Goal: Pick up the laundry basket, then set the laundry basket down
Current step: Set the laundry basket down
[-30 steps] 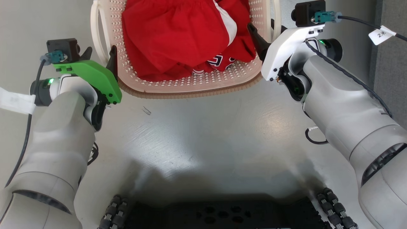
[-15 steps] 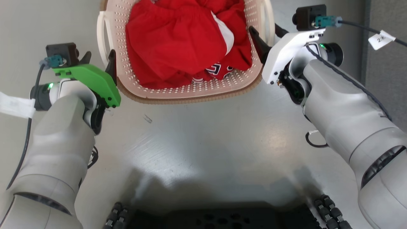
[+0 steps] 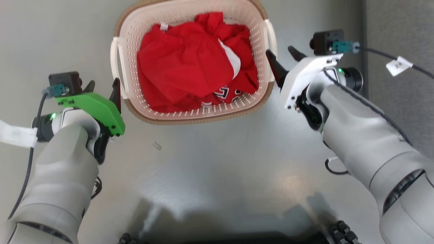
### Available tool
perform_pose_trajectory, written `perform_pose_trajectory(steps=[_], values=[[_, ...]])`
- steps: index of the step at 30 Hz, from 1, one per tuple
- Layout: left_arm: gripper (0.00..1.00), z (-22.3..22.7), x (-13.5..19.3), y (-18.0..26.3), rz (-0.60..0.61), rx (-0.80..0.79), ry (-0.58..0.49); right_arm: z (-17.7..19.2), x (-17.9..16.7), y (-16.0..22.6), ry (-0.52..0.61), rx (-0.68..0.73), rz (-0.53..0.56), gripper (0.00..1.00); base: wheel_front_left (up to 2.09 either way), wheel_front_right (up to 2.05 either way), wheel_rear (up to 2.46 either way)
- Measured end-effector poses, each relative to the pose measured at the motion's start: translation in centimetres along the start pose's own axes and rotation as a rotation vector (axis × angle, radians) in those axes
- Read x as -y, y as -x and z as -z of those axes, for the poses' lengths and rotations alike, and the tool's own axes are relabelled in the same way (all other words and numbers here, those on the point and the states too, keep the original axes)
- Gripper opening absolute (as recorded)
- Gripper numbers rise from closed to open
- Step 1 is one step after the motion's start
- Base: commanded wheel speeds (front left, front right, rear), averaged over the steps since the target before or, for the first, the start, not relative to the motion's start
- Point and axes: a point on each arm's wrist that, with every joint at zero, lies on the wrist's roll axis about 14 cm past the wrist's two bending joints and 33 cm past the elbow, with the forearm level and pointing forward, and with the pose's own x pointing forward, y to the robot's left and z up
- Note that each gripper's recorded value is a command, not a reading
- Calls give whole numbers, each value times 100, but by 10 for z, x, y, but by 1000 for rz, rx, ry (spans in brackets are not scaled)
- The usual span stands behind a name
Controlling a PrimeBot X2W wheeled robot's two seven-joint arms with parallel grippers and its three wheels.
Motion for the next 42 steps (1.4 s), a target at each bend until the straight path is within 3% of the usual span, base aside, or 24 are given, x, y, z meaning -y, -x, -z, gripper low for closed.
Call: perform_pose_trajectory(steps=[7, 15, 20, 29, 42], values=[[100, -23, 8, 19, 18, 69, 12, -11, -8, 24, 16, 44, 3, 100, 0, 0, 0], [100, -102, 31, 50, 98, 293, 11, -39, -25, 55, 34, 138, -11, 100, 0, 0, 0], [100, -118, 40, 73, 125, 366, 11, -58, -28, 75, 28, 197, 5, 100, 0, 0, 0], [100, -147, 53, 121, 166, 514, 65, -132, -38, 121, 44, 424, 17, 100, 0, 0, 0], [100, -173, 67, 192, 184, 716, 42, -149, -48, 190, 86, 603, 38, 100, 0, 0, 0]])
